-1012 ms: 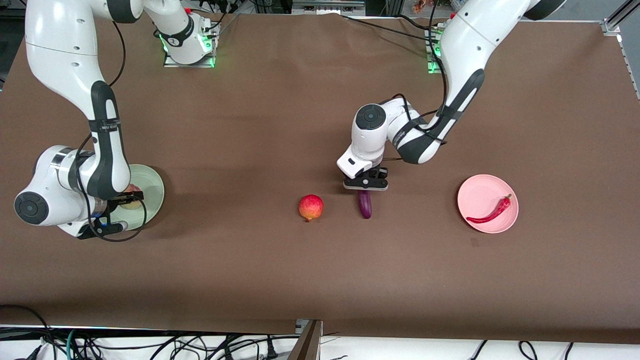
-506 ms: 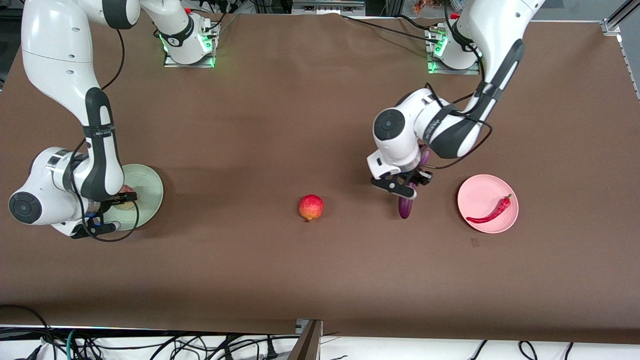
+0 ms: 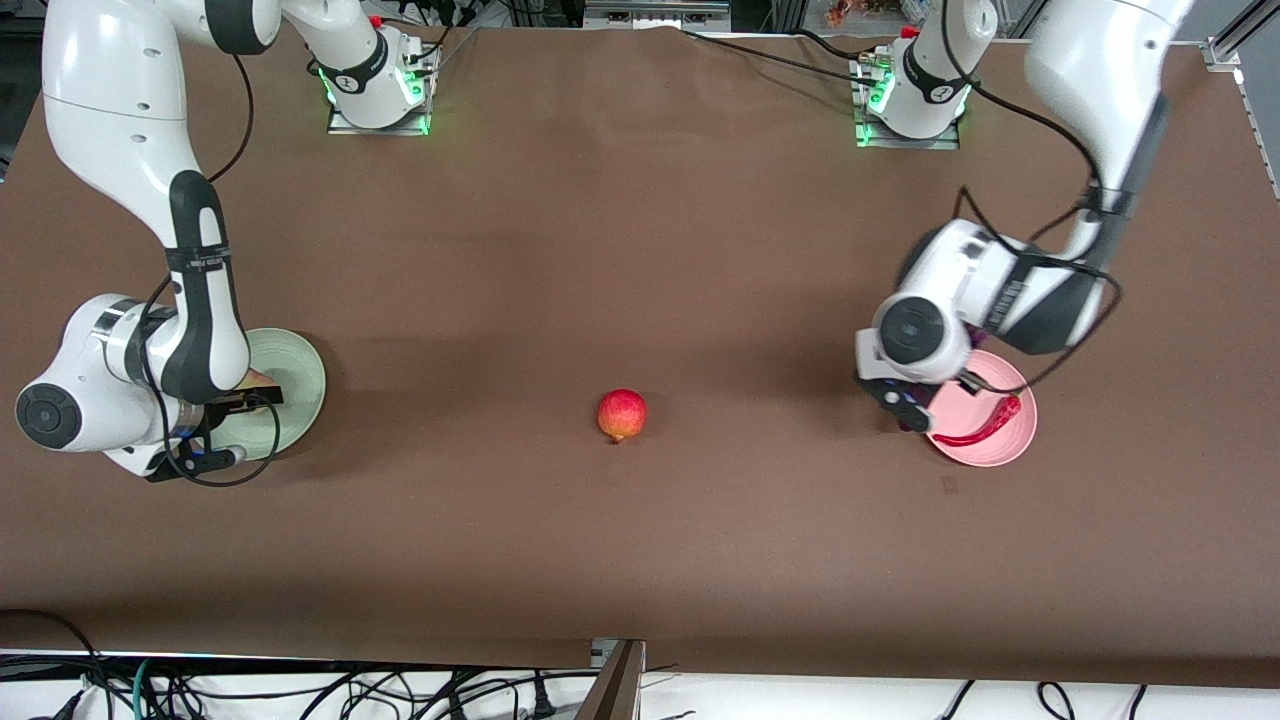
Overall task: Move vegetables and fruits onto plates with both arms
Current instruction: 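Release the apple on the green plate while the left gripper carries the eggplant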
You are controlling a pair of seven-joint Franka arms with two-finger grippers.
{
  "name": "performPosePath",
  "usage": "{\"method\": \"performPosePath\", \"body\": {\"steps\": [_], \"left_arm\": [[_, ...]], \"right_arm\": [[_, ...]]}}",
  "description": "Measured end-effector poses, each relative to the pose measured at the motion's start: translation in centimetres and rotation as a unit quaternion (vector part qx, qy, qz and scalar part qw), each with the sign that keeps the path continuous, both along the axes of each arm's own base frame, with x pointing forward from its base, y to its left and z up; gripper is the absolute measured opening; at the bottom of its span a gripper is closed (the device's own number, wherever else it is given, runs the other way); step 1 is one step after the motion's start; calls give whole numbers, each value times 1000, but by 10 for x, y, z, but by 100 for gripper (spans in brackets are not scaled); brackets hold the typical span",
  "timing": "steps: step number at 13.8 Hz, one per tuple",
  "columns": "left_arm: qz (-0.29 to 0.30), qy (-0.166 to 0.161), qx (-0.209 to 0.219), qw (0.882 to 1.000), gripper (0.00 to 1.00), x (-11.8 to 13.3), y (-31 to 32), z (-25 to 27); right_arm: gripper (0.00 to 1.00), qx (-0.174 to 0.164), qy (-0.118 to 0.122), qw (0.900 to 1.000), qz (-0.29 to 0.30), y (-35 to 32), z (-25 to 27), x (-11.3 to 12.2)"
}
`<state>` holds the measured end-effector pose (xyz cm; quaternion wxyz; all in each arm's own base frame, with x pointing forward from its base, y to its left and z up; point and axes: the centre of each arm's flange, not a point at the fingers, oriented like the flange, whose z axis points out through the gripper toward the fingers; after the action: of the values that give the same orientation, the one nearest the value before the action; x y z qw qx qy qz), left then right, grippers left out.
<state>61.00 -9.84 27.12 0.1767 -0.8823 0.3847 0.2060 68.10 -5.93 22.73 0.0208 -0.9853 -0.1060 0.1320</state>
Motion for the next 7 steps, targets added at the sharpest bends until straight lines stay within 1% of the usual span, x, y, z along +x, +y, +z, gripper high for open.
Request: {"method": "performPosePath", "body": {"steps": [1,3,5,7], "left_arm": [[-9,15,-9,1000,34,4,26,2],[-16,32,-21,999,34,7,54,3],[-18,43,-28,999,34,6,70,-3],[-37,53,-50,997,34,7,76,-16]], "right_arm": [[100,6,-1,1000,-9,24,10,3],[100,-4,-7,999,-43,83,26,5],[100,-20,-10,997,-70,148,32,0],[100,-27,-18,994,-109,205,34,-7]]}}
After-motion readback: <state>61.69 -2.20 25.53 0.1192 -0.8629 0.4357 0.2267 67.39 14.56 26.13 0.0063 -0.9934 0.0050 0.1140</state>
